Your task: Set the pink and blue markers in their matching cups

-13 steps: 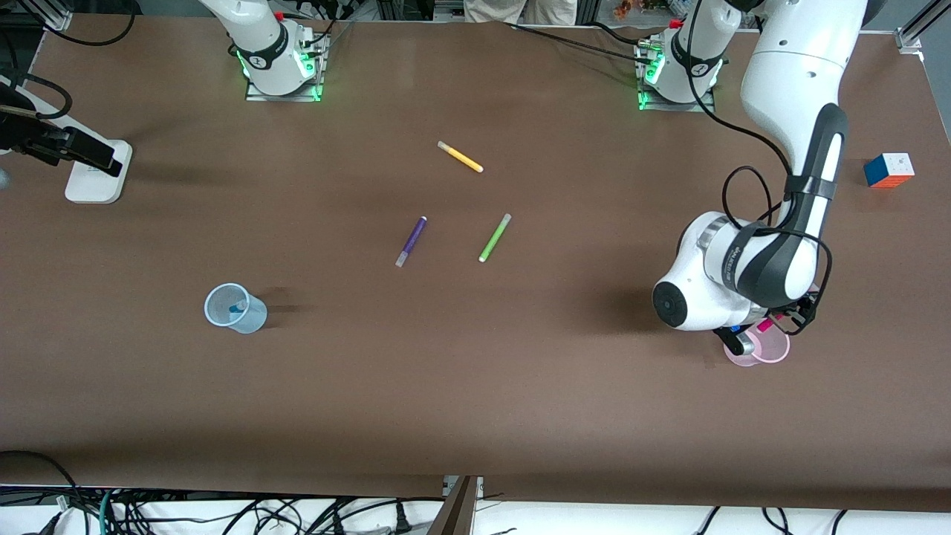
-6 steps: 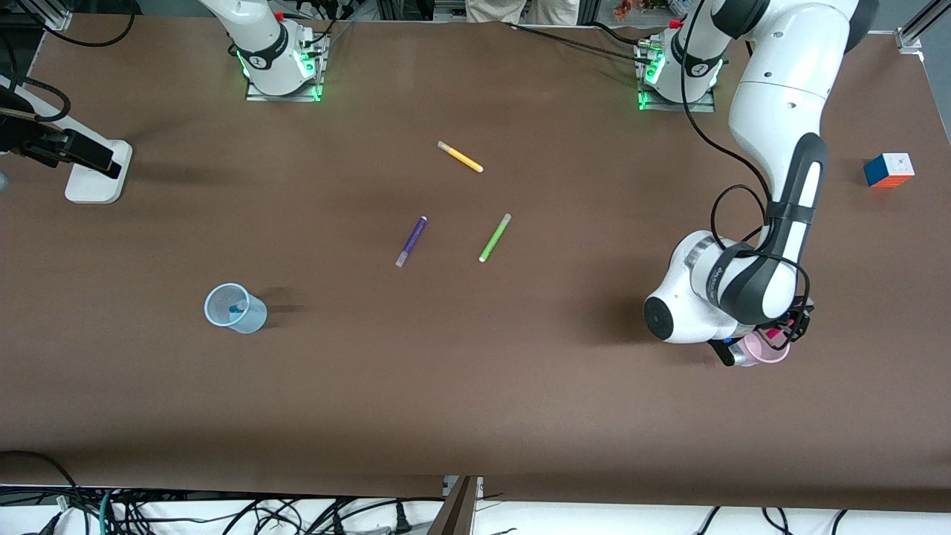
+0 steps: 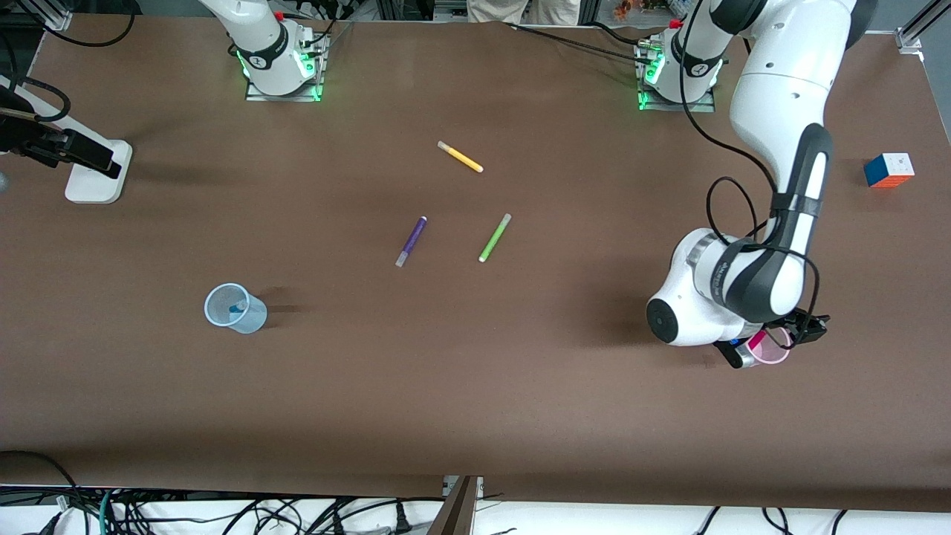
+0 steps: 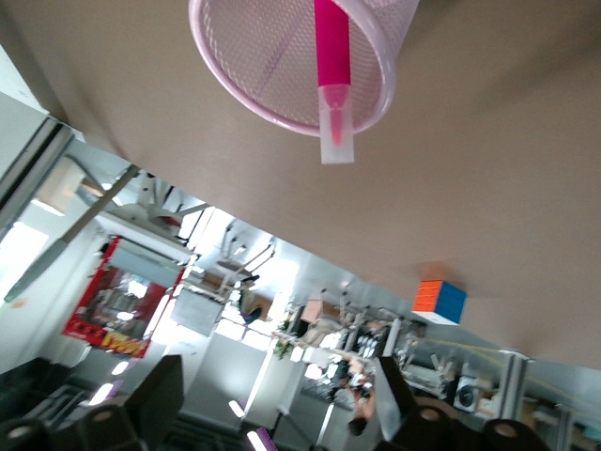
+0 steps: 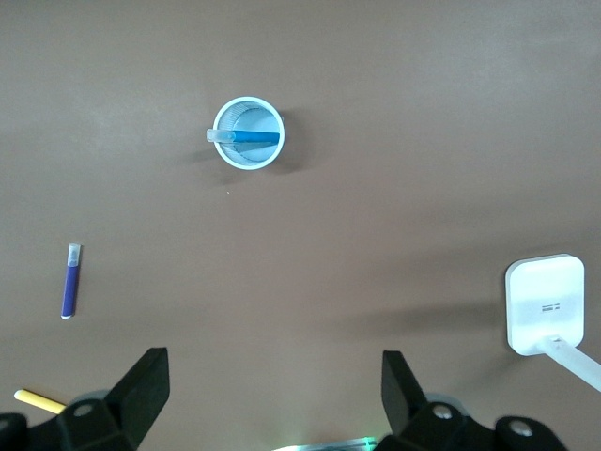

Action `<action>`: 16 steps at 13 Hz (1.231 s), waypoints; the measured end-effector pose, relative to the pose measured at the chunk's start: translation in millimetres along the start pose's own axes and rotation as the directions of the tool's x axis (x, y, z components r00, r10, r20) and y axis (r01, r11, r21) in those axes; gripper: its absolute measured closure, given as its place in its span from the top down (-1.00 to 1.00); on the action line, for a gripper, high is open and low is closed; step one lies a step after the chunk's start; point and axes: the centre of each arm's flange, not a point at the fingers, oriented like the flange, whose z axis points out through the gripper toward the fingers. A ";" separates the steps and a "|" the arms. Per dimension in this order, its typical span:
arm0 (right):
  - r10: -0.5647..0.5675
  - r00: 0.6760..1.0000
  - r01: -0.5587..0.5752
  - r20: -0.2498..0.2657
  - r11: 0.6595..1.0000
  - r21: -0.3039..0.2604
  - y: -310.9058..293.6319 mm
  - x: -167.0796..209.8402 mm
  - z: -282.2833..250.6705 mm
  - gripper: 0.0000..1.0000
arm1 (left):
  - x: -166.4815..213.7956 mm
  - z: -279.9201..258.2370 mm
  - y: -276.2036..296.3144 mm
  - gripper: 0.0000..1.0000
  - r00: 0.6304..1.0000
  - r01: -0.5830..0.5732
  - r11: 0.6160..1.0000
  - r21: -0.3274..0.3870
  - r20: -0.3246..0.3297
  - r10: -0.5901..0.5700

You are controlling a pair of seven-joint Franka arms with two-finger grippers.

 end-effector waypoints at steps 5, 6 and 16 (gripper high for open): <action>0.000 1.000 0.000 0.000 1.000 0.000 0.0 0.5 -0.1 1.00 | -88.6 -45.6 -28.4 1.00 0.941 0.197 0.919 -0.341 -0.196 -0.275; 0.000 1.000 0.000 -0.002 1.000 0.000 0.0 0.7 -0.6 1.00 | -109.8 -54.4 -32.2 1.00 0.907 0.244 0.866 -0.436 -0.213 -0.363; 0.002 1.000 -0.002 -0.017 1.000 0.003 0.1 7.4 -6.3 1.00 | -308.3 -71.5 -50.5 1.00 0.560 0.185 0.450 -0.874 -0.282 -0.779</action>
